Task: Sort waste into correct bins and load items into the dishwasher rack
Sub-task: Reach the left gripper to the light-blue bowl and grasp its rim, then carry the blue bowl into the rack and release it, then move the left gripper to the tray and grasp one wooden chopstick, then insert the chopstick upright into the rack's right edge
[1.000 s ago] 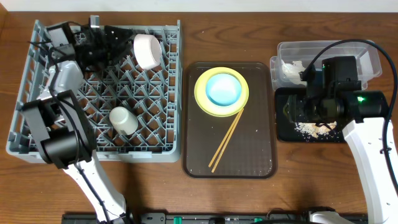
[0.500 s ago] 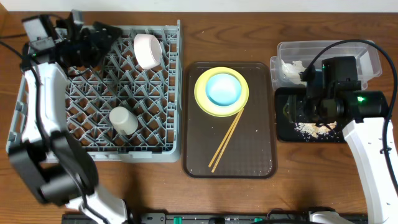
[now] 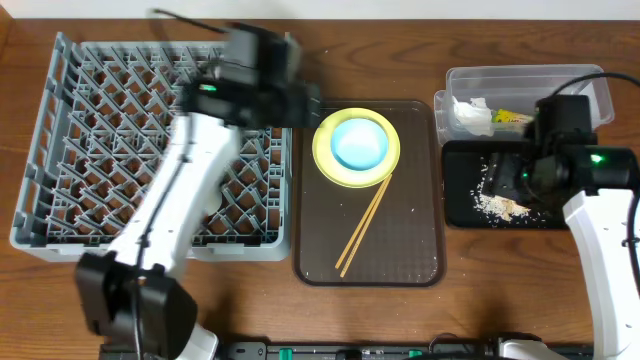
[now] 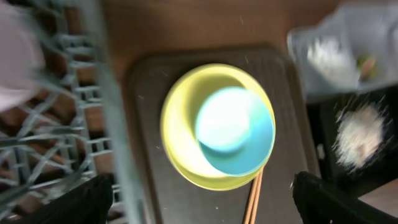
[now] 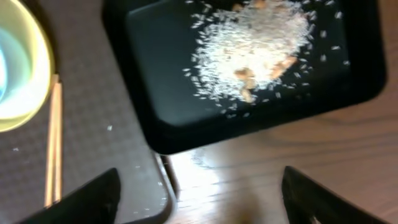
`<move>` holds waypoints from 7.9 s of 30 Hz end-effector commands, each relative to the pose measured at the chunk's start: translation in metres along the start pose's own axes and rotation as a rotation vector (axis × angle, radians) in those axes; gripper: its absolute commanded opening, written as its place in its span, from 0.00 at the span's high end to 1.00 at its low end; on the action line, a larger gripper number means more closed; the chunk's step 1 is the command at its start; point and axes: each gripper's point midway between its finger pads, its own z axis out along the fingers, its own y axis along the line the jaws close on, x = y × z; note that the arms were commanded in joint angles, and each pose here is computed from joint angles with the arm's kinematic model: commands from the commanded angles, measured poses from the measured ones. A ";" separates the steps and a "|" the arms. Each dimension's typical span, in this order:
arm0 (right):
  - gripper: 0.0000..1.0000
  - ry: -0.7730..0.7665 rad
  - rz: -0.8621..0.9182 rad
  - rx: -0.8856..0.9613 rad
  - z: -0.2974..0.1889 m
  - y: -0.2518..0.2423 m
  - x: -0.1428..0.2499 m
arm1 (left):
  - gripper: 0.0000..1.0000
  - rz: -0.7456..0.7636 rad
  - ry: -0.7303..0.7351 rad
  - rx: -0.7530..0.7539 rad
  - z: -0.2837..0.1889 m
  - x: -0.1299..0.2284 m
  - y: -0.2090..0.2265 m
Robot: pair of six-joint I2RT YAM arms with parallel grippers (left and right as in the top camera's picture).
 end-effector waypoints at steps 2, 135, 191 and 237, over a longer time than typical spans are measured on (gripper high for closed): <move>0.11 -0.023 0.058 0.041 -0.006 -0.015 -0.005 | 0.06 0.141 0.026 -0.172 0.032 0.017 -0.016; 0.09 -0.003 -0.003 0.049 -0.006 -0.017 -0.001 | 0.31 -0.926 0.295 0.362 -0.003 0.075 0.211; 0.07 0.000 -0.003 0.050 -0.006 -0.017 0.000 | 0.19 0.306 0.396 -0.190 0.094 0.210 -0.037; 0.07 0.014 -0.012 0.054 -0.006 -0.018 0.003 | 0.94 0.381 0.462 -0.243 0.125 0.246 -0.040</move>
